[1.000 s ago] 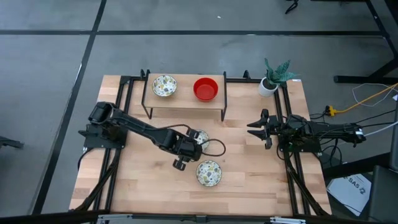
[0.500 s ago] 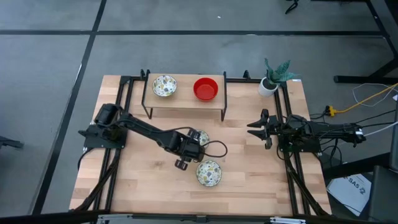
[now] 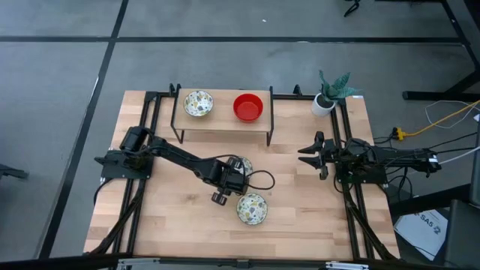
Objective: Pick & Place Mini bowls
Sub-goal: Stack the top white patterned bowl on the white patterned bowl on the shelf
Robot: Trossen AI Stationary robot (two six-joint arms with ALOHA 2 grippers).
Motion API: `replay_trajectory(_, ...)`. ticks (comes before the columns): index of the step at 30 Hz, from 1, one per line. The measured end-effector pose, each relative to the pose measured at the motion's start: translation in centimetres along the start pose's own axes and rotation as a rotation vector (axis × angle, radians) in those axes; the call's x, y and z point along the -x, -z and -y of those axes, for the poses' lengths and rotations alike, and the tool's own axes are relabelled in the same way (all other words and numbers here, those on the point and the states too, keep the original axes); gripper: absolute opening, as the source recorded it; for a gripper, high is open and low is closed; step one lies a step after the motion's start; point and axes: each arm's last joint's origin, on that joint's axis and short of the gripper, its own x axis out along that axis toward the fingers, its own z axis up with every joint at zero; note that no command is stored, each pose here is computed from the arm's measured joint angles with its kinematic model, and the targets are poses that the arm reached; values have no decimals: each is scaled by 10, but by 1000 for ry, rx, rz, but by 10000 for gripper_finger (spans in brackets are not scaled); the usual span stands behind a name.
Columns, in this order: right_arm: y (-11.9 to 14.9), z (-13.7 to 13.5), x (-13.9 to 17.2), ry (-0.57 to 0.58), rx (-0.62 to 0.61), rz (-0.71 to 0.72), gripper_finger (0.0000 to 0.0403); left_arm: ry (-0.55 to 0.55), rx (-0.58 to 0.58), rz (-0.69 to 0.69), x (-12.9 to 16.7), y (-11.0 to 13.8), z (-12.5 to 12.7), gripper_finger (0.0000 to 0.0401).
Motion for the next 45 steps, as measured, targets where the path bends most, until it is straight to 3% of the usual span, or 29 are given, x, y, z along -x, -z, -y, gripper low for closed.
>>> replay_trajectory(9,0,0,0,0,0,0,140,-6,12,1,-1,0,-5,63)
replay_trajectory(14,0,0,0,0,0,0,140,-28,77,6,0,0,-6,11)
replay_trajectory(31,0,0,0,0,0,0,140,-20,264,52,6,-3,-8,5)
replay_trajectory(37,0,0,0,0,0,0,140,69,307,112,29,-2,-11,4)
replay_trajectory(45,0,0,0,1,0,0,140,99,384,202,65,1,-15,4)
